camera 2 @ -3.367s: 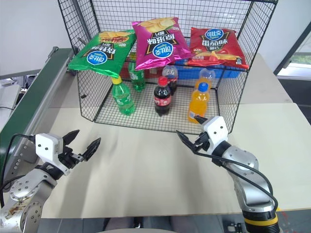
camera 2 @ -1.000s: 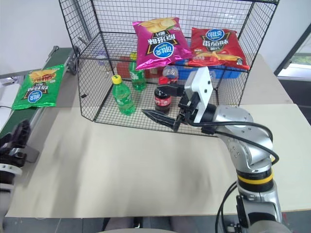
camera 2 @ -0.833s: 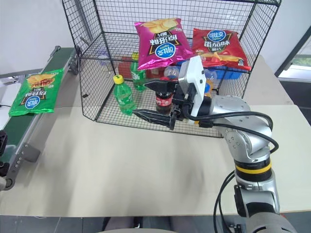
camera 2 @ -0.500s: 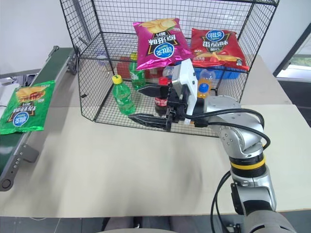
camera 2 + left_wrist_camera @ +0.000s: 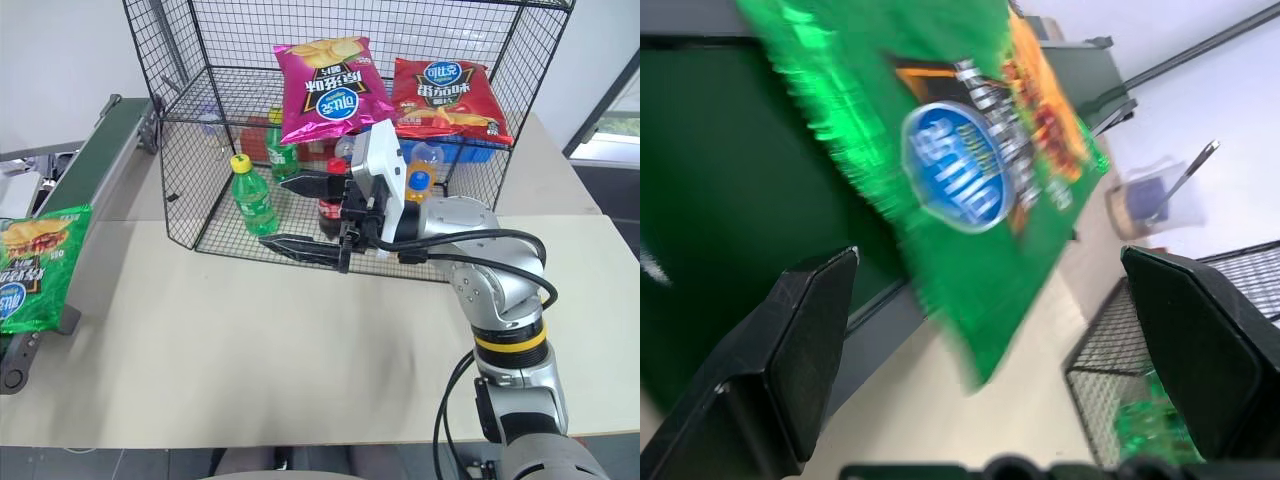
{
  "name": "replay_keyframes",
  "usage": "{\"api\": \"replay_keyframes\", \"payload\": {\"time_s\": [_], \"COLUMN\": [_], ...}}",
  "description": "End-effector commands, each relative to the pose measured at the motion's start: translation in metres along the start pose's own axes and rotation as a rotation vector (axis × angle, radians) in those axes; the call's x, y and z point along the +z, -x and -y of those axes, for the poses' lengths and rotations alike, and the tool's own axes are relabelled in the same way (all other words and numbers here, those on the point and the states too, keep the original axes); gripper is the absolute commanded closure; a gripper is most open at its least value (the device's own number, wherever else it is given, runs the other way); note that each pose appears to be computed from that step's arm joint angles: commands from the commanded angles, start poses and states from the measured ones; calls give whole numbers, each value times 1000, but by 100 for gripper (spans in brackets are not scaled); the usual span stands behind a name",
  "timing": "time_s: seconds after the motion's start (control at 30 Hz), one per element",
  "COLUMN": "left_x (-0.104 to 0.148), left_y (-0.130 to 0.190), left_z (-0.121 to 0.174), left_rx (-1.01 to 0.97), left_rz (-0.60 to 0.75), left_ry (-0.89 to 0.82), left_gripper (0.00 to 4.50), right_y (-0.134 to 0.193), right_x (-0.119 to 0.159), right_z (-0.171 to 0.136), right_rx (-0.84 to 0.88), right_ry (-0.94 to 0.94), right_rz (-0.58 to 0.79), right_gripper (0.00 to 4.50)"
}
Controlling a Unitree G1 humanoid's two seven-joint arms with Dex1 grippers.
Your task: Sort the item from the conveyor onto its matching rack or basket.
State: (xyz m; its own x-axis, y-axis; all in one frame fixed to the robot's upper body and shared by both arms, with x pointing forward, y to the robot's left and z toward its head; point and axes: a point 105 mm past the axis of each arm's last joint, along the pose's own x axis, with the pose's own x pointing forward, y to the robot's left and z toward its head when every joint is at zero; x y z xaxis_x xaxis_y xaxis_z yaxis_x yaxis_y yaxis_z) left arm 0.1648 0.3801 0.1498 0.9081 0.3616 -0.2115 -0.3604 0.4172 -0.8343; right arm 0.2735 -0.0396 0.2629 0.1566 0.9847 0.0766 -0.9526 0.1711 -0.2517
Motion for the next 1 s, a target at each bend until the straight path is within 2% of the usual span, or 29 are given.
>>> {"api": "replay_keyframes", "payload": {"time_s": [0.03,0.4,0.43,0.5,0.77,0.9,1.0], "left_x": [6,18,20,24,47,44,32], "left_y": [0,2,3,5,10,4,0], "left_z": [4,11,12,16,53,89,121], "left_rx": [6,-10,-19,-44,-192,-302,-413], "left_rz": [23,64,77,98,215,195,140], "left_ry": [13,-26,-21,-15,-7,-57,-108], "left_gripper": [0,0,40,79,447,447,447], "right_y": [2,3,3,3,3,3,3], "right_x": [11,9,9,9,11,20,33], "right_z": [-3,-3,-2,-1,2,8,12], "right_rx": [-4,-18,-20,-25,-42,-69,-89], "right_ry": [36,35,36,40,58,60,56], "right_rz": [30,28,29,29,39,73,125], "right_gripper": [10,10,0,0,0,0,0]}}
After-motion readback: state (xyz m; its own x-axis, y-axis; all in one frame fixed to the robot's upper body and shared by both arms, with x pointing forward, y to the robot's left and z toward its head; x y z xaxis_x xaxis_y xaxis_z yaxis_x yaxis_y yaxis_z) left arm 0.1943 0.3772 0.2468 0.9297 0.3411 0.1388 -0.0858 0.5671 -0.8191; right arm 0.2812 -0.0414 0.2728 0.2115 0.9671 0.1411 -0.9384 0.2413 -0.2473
